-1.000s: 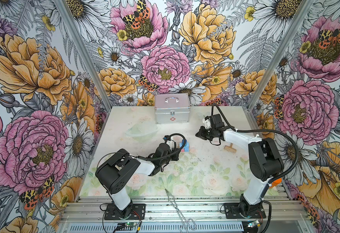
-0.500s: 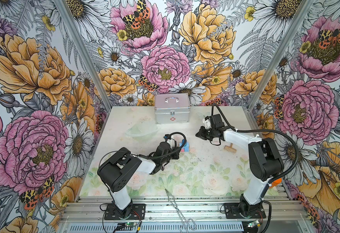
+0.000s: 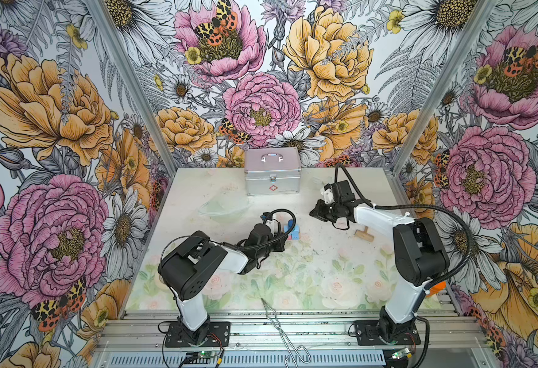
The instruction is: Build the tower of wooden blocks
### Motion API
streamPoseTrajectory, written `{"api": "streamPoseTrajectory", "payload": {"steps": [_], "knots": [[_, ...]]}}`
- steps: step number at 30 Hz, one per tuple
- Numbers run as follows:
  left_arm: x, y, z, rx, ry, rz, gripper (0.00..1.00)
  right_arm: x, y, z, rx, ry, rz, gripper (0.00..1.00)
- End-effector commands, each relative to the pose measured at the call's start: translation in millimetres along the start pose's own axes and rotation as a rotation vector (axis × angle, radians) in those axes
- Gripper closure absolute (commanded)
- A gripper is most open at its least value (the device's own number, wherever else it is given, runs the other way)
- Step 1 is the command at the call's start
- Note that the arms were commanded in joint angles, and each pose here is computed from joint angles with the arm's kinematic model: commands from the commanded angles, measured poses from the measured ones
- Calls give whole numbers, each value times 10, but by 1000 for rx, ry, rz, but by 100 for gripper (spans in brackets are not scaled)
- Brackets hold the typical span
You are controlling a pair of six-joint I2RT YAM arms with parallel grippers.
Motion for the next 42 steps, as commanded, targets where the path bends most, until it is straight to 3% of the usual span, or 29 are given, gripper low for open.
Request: {"api": "streamPoseTrajectory", "payload": {"steps": [1, 42], "knots": [[-46, -42, -68, 36, 1, 2, 100, 8, 3, -37, 6, 13, -8, 100], [8, -35, -126, 51, -19, 21, 100, 29, 39, -60, 5, 7, -16, 100]]}}
Point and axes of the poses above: each gripper's point midway between its finger pads, its own y axis back along the fingers, its own z axis along the line the jaws close on, x = y × z, the point moved 5 cm from there along y, back along the fingers, and after that the axes turned 9 degrees about y, right-handed, at the moved point
